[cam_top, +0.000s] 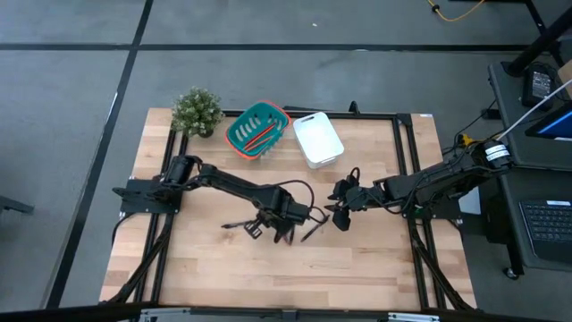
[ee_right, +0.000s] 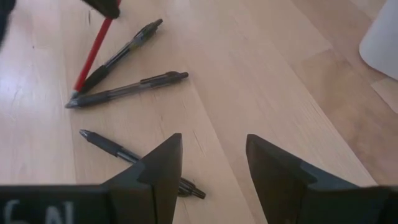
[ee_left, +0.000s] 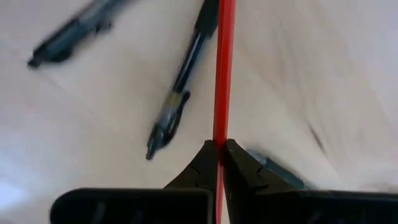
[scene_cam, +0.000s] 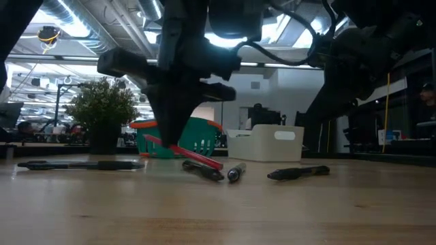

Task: Sort pens & pencils
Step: Put the red pencil into the green basket

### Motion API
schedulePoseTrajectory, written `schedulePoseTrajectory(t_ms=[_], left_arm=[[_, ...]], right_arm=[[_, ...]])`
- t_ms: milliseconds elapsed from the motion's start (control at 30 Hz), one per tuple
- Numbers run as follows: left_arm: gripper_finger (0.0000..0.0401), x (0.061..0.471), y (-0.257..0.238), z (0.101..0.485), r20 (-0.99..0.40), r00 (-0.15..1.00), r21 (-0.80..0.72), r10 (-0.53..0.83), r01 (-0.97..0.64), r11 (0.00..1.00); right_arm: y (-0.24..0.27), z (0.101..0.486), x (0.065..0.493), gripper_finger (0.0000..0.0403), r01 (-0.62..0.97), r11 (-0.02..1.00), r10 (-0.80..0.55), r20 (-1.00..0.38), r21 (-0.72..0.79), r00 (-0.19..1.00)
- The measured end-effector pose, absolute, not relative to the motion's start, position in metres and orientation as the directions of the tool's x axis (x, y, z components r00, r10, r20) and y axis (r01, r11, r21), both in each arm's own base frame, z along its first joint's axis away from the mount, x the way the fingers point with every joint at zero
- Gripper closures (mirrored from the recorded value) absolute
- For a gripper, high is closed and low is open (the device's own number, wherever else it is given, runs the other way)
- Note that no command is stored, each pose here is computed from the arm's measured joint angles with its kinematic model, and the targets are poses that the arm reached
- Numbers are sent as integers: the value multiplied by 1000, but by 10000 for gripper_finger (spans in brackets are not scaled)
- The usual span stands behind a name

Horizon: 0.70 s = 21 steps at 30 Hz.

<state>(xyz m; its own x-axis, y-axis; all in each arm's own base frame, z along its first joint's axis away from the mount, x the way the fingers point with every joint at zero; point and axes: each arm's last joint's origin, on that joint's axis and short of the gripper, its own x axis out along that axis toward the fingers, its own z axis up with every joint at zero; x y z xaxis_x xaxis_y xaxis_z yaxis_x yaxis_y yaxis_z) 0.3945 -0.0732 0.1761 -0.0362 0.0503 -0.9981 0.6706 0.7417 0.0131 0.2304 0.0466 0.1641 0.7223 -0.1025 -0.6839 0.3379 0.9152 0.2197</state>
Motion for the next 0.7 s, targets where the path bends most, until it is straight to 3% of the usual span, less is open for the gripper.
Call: schedulePoseTrajectory(t_ms=[367,700], left_arm=[[397,388,-59,188,-996,-68,8,62,609,793],[397,373,-45,251,-991,129,105,37,573,813]], right_arm=[[46,164,230,223,339,915,-103,-686,217,720],[46,163,230,223,343,915,-106,-693,213,713]])
